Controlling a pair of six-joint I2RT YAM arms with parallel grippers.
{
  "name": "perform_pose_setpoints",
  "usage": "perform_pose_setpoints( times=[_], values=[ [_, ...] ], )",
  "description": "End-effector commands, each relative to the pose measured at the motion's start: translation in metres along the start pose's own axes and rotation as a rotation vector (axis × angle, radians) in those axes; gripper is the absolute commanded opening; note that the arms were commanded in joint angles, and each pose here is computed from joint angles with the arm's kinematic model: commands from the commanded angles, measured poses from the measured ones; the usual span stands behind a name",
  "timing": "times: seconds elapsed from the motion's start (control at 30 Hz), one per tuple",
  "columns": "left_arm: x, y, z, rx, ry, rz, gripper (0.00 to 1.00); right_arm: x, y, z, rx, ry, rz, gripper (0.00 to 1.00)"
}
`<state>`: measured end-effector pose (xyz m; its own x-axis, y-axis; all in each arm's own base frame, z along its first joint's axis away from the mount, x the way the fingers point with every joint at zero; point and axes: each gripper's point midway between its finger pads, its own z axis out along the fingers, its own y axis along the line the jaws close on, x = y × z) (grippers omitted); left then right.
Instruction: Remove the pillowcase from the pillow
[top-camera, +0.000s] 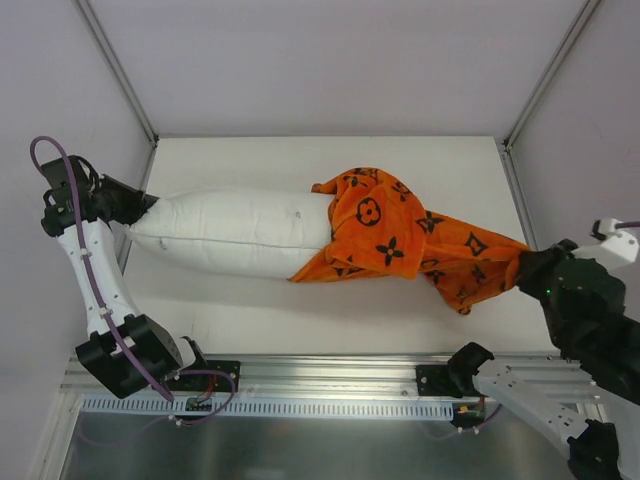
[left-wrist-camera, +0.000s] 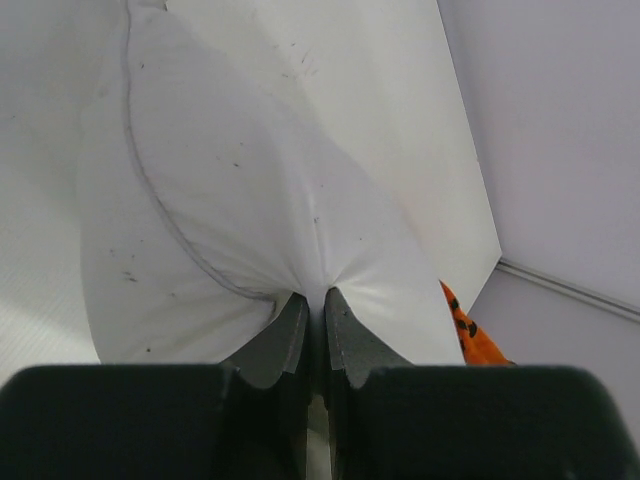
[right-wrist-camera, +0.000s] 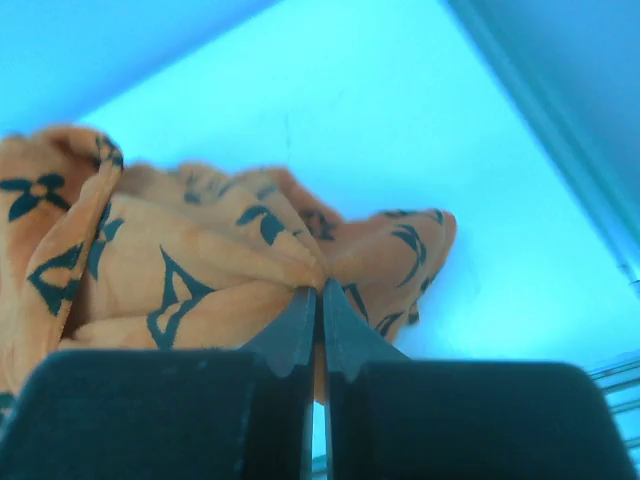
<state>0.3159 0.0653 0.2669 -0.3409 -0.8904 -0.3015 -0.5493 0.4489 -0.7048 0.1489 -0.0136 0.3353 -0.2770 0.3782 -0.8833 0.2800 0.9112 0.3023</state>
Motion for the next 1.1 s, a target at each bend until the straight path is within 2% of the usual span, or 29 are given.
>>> perform_pose_setpoints(
  times=[0.0,0.1,0.2,0.3,0.43,0.5,0.63,0.73,0.77,0.8,0.9,0.97,1.0,1.07],
  values=[
    [-0.042,-0.026,-0.027,0.096,-0.176,0.021,0.00,-0.078,-0.070,-0.039,0.262,-0.287,-0.010,0.01],
    [-0.040,-0.033,-0.038,0.126,-0.189,0.021,0.00,-0.121,-0.090,-0.070,0.304,-0.396,0.048,0.01],
    [-0.039,-0.044,-0.056,0.158,-0.230,0.041,0.00,-0.146,-0.091,-0.082,0.306,-0.427,0.034,0.01],
    [-0.042,-0.050,-0.064,0.165,-0.258,0.059,0.00,-0.154,-0.068,-0.068,0.309,-0.420,-0.051,0.01],
    [-0.043,-0.048,-0.053,0.159,-0.218,0.046,0.00,-0.137,-0.034,-0.030,0.375,-0.357,-0.232,0.01],
    [-0.044,-0.043,-0.046,0.143,-0.207,0.031,0.00,-0.127,-0.018,-0.010,0.425,-0.318,-0.304,0.01],
    [-0.036,-0.040,-0.038,0.143,-0.168,0.053,0.00,-0.089,0.032,0.047,0.266,-0.178,-0.368,0.01],
    [-0.010,-0.058,-0.029,0.163,-0.105,0.209,0.00,-0.057,0.051,0.091,0.241,-0.033,-0.417,0.01],
    [0.011,-0.069,-0.024,0.175,-0.064,0.305,0.00,-0.041,0.059,0.114,0.247,0.037,-0.460,0.01],
    [0.017,-0.067,-0.022,0.142,-0.071,0.342,0.00,-0.032,0.062,0.127,0.237,0.083,-0.466,0.01],
    [0.052,-0.089,-0.024,0.190,-0.020,0.481,0.02,-0.006,0.076,0.172,0.240,0.193,-0.514,0.01],
    [0.067,-0.100,-0.031,0.225,-0.002,0.538,0.14,-0.002,0.082,0.191,0.244,0.228,-0.531,0.01],
    [0.070,-0.103,-0.034,0.233,-0.004,0.557,0.33,0.013,0.084,0.207,0.247,0.280,-0.558,0.01],
    [0.075,-0.108,-0.044,0.262,-0.014,0.592,0.58,0.021,0.089,0.220,0.237,0.315,-0.575,0.01]
  ],
)
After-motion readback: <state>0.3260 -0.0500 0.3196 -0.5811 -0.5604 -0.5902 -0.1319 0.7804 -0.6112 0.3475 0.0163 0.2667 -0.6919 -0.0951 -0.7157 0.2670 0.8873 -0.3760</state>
